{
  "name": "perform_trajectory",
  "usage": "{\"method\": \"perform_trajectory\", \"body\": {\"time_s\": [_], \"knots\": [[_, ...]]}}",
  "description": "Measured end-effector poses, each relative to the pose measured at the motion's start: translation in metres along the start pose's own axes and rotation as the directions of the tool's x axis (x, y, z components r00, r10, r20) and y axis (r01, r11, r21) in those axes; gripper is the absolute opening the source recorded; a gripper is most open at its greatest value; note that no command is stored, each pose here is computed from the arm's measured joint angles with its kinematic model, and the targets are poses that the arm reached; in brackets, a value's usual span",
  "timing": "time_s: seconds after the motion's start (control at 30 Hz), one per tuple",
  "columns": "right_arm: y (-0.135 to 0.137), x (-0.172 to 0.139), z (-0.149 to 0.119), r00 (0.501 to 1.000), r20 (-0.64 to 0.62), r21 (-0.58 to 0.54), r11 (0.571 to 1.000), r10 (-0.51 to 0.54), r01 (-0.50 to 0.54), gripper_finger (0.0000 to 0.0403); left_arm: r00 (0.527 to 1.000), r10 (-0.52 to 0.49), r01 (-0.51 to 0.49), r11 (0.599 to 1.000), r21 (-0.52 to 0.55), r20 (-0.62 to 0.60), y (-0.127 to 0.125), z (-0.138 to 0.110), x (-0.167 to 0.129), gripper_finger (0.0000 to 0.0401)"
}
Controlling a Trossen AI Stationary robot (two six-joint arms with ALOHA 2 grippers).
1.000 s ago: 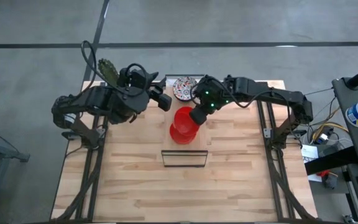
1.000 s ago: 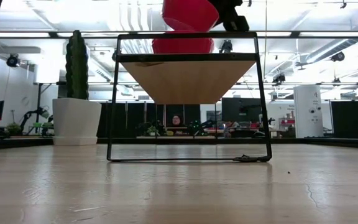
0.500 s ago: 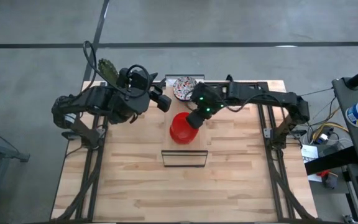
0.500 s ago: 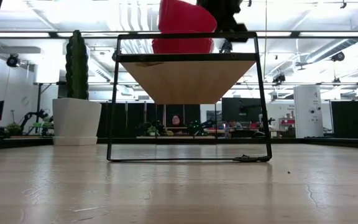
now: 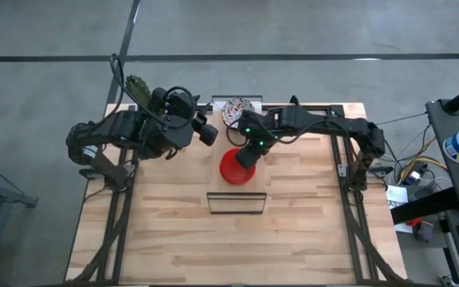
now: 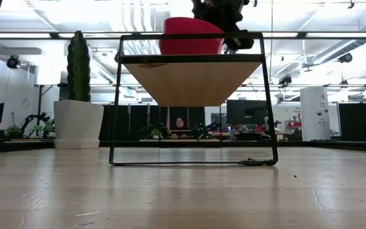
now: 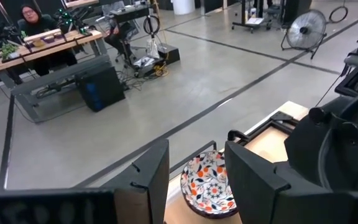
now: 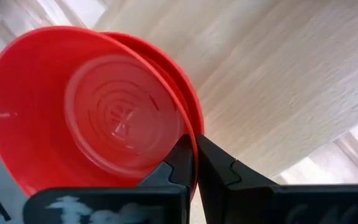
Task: Pick & Place Mini bowls
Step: Stack the red bowl on top of the other red bowls on the shelf, then return to Home Position
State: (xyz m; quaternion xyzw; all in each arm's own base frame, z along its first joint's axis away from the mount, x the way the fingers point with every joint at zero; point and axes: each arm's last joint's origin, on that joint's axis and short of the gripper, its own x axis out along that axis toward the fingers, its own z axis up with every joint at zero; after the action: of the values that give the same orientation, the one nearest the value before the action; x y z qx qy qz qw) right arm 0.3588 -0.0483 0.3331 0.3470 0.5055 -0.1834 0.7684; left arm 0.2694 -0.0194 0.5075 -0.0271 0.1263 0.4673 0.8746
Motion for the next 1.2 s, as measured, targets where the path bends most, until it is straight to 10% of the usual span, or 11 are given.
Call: {"method": "perform_trajectory", "body": {"time_s": [0.87,1.03,1.2], "knots": [[0.013,-0.029,0.013,0.990,0.141,-0.072,0.997,0.030,-0.020,0.0182,0.999,-0.009,0.014,0.994,0.111,-0.043,0.003,-0.005,-0.001,0.0149],[0.018,-0.035,0.017,0.981,0.177,-0.155,0.986,0.082,-0.054,0.0147,0.994,0.018,-0.002,0.989,0.145,-0.108,0.009,-0.015,0.001,0.0134],[0.023,-0.033,0.021,0.967,0.194,-0.240,0.964,0.166,-0.118,0.0030,0.983,0.033,-0.005,0.988,0.153,-0.182,0.015,-0.025,0.001,0.0050]]}}
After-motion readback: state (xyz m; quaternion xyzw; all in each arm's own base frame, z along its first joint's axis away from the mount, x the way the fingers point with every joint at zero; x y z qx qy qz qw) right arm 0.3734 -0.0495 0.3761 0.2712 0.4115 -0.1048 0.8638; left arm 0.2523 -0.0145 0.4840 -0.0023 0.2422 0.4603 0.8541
